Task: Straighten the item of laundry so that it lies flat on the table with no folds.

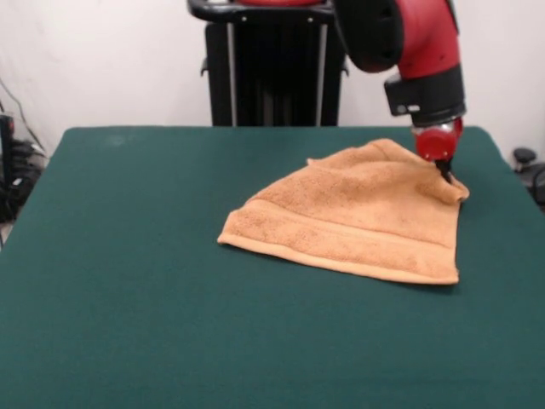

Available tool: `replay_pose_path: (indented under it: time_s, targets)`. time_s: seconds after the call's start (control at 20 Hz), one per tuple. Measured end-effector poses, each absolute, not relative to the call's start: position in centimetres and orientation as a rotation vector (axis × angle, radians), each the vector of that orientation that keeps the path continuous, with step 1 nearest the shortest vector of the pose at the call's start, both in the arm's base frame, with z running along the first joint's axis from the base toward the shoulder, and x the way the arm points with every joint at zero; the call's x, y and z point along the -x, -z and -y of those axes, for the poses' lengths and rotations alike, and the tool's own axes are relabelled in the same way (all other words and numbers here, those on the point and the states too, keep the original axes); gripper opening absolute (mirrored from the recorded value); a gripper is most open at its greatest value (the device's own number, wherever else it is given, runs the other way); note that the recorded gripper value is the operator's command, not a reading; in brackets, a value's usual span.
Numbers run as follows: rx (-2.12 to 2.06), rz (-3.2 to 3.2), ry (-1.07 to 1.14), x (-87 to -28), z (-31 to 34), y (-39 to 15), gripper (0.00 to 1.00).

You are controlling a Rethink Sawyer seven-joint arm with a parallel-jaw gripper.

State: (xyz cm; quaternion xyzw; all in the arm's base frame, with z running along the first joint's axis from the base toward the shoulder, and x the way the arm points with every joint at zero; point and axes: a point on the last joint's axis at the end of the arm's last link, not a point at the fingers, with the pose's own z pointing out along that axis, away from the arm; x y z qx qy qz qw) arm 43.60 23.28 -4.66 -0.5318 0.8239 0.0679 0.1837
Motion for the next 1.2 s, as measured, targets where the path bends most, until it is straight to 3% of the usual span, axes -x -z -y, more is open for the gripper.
replay_pose_path:
  time_s: [0.75,1.2]
  targets:
    - [1.386,-2.472,-0.282,-44.4,-23.3,3.8,0.00]
    - [1.339,-2.575,-0.331,-44.2,-23.1,0.1,0.00]
